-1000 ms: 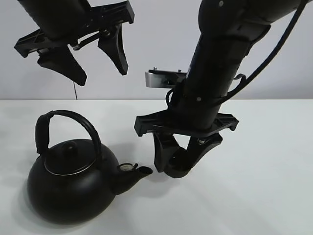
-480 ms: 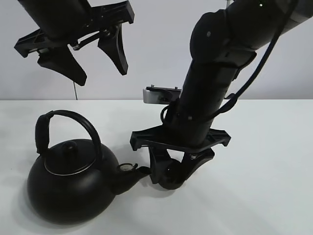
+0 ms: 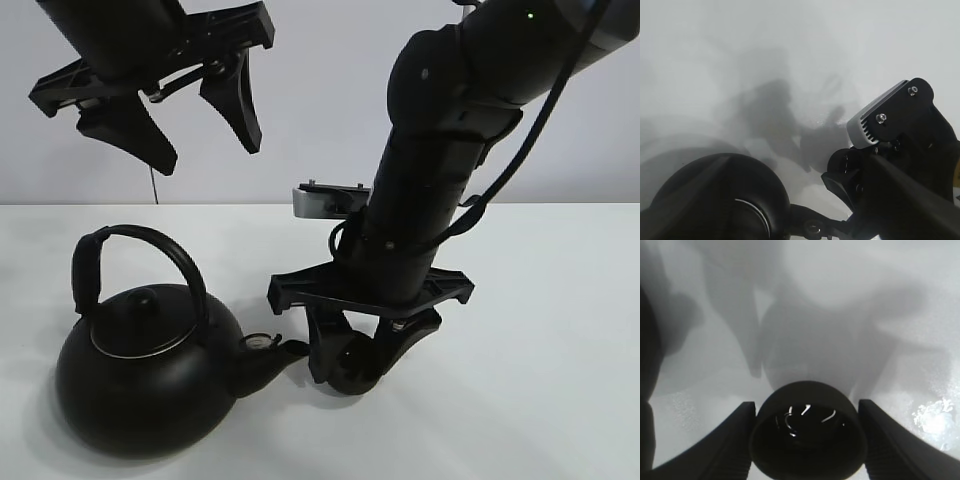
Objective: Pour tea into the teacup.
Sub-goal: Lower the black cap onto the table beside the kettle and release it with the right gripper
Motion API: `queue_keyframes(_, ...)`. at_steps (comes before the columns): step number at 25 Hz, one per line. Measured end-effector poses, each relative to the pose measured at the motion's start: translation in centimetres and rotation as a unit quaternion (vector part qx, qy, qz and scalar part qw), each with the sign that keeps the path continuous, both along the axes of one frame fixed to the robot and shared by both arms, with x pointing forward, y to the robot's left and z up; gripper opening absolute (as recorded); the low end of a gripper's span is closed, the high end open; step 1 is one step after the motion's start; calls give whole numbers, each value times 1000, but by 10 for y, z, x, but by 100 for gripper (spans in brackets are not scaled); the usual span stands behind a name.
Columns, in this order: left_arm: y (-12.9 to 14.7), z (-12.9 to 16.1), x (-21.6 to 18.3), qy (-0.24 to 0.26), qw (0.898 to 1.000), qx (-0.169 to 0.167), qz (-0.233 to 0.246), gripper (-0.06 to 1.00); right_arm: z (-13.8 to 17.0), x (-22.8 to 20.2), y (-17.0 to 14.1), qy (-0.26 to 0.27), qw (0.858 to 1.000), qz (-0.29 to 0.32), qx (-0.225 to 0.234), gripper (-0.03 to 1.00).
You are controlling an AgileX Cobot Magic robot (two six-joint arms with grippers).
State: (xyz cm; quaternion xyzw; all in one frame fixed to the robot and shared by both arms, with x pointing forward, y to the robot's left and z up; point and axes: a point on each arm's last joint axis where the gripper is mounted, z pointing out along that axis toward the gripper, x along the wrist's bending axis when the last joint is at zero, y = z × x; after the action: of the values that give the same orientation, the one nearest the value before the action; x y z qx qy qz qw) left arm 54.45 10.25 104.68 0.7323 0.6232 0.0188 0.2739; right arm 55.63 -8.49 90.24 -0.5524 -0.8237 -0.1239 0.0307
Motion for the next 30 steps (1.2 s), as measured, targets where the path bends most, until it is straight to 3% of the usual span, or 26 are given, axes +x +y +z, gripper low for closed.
queue_keyframes(8,0,0,0,0,1000,0,0,52,-8,-1,0,19,1000,1,-8,40)
queue_keyframes(30,-1,1,1,-9,1000,-5,2,52,1,1,2,0,1000,-12,8,45)
